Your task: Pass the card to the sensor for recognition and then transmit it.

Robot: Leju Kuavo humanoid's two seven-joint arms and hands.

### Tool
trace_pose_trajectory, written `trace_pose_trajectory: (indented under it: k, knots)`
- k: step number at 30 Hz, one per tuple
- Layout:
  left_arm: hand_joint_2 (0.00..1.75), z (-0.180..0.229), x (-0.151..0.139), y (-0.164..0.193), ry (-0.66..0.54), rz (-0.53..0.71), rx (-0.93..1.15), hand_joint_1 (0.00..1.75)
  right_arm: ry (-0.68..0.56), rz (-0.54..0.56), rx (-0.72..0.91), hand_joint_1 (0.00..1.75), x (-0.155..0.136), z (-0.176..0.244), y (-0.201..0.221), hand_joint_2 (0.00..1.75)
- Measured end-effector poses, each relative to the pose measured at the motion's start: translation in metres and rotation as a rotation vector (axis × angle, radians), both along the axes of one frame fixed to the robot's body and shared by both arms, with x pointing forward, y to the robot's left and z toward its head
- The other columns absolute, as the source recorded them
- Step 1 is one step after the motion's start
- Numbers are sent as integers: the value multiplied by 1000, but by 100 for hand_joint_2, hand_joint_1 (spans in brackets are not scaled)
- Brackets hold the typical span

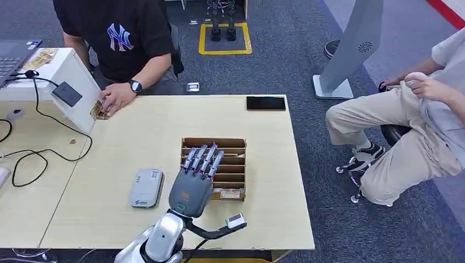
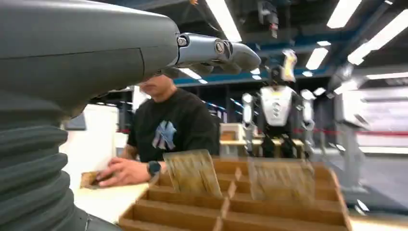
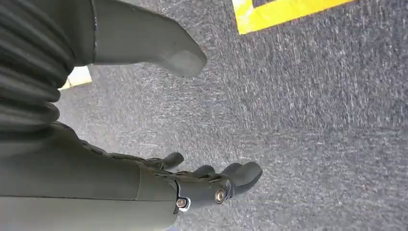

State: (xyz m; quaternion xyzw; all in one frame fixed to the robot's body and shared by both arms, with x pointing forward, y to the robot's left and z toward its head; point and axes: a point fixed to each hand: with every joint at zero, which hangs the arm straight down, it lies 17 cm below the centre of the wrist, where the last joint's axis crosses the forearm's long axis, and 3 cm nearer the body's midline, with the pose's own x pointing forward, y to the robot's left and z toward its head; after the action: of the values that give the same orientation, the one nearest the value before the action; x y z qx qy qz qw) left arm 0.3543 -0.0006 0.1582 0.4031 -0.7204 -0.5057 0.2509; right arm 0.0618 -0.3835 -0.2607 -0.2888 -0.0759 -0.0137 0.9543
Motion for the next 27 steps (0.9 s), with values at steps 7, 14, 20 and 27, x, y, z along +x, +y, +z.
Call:
trace_pose_trajectory:
  k: [7,14,20,27]
  knots:
    - [175,-33,-6,-13,117,-56,-12,0,-1,0,-32,0,0,3,-8,175]
    - [175,-42,-6,-14,146,-52,-12,0,-2,-8,-37,0,-1,4,-10,175]
    - [175,-45,-6,-15,212,-62,-77,0,0,-8,-36,0,-2,4,-9,175]
    - [175,-46,-3,-10,231,-39,-111,0,4,8,-39,0,-1,4,-7,175]
